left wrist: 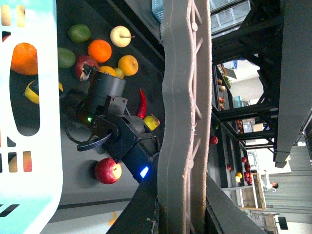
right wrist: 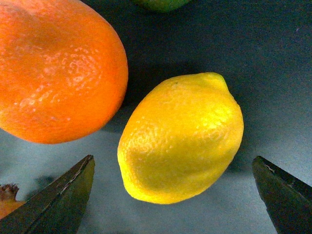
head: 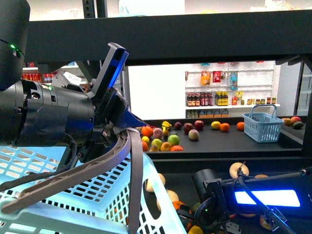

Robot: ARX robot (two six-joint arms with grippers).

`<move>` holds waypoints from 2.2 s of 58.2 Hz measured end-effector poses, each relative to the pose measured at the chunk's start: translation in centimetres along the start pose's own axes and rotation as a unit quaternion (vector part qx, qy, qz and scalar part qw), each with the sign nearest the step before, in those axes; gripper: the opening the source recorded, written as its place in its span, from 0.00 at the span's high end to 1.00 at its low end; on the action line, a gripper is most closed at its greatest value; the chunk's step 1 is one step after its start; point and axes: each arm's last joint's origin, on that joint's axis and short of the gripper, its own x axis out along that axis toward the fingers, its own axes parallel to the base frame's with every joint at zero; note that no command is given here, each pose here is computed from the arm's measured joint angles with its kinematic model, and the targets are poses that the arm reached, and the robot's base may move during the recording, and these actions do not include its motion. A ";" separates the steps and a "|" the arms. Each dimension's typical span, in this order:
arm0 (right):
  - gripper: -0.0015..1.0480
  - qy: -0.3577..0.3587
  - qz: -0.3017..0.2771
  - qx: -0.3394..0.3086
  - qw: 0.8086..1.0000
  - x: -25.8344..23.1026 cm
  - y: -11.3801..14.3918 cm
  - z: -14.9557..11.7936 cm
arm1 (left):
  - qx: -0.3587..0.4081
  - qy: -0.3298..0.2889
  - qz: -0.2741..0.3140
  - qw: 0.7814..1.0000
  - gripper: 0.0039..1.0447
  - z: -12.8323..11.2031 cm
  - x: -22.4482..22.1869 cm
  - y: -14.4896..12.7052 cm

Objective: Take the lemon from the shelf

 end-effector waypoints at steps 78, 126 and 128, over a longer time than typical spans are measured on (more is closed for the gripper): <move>0.32 -0.028 0.022 -0.060 0.998 1.8 -3.4 1.1 | 0.000 0.000 0.000 1.000 0.90 0.0 0.0 0.0; 0.32 -0.118 0.302 -0.092 0.941 -28.1 0.1 4.8 | 0.000 0.000 0.000 1.000 0.90 0.0 0.0 0.0; 0.32 -0.116 0.310 -0.097 0.938 -28.7 0.6 4.5 | 0.000 0.000 0.000 1.000 0.90 0.0 0.0 0.0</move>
